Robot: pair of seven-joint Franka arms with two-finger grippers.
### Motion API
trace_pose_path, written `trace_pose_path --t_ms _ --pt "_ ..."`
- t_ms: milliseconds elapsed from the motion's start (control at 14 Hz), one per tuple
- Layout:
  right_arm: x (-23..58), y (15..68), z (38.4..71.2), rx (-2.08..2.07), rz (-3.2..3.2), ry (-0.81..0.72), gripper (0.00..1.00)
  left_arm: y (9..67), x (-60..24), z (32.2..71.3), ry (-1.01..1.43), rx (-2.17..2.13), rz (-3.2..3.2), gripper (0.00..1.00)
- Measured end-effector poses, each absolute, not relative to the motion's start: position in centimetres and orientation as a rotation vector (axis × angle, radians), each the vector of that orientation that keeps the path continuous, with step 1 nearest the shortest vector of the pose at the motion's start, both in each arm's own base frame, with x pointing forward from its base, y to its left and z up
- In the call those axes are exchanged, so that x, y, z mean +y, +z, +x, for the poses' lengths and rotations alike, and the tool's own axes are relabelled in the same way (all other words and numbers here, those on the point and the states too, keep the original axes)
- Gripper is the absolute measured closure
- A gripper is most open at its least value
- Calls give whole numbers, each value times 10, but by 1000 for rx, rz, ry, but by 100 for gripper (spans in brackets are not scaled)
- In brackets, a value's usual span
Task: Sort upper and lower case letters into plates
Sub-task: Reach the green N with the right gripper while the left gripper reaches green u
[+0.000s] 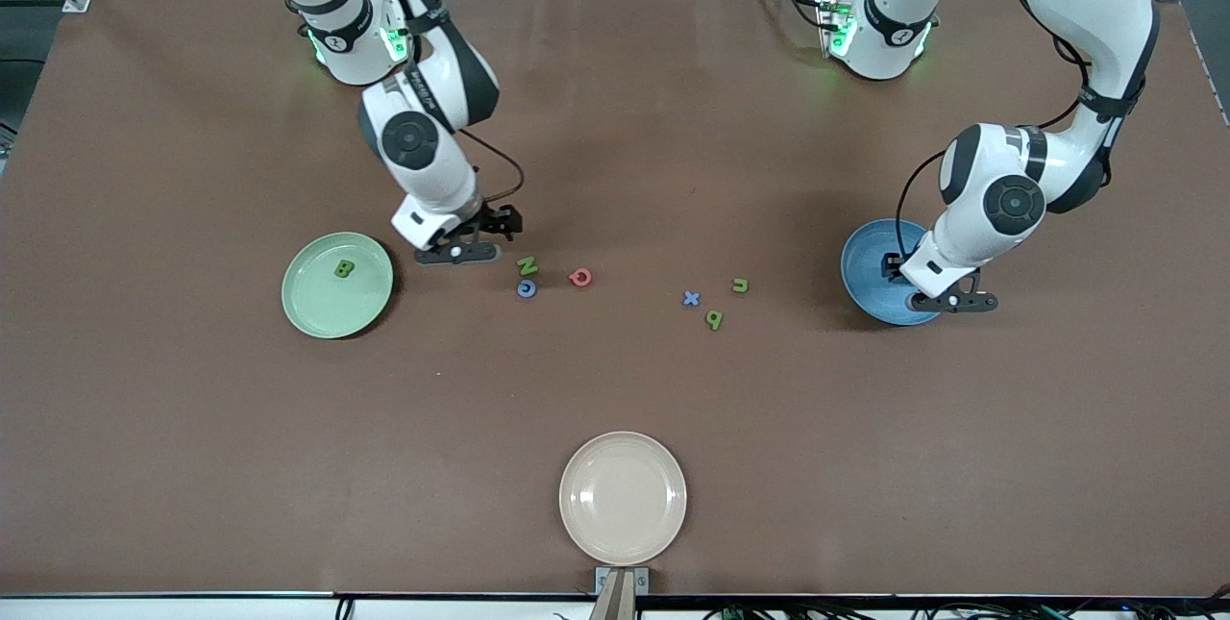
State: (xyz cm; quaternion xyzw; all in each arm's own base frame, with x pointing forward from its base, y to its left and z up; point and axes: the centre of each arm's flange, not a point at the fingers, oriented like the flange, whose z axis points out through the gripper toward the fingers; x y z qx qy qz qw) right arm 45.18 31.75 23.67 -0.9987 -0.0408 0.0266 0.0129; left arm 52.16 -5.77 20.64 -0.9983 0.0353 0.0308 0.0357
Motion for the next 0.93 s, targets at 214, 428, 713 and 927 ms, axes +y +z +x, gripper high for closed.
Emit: trace_pose_path --t_ms 214,428,713,927 --pt "352 217 448 -156 -3101 32 0 230 -107 533 6 225 -3090 0" --pt "358 194 448 -166 -3095 -7 0 243 -162 533 -46 293 -3115 0" --pt "360 178 453 -164 -3092 -31 2 231 -227 533 -42 183 -3155 0" --pt "365 179 458 -167 -3087 -44 8 207 -266 536 -3 151 -3180 0"
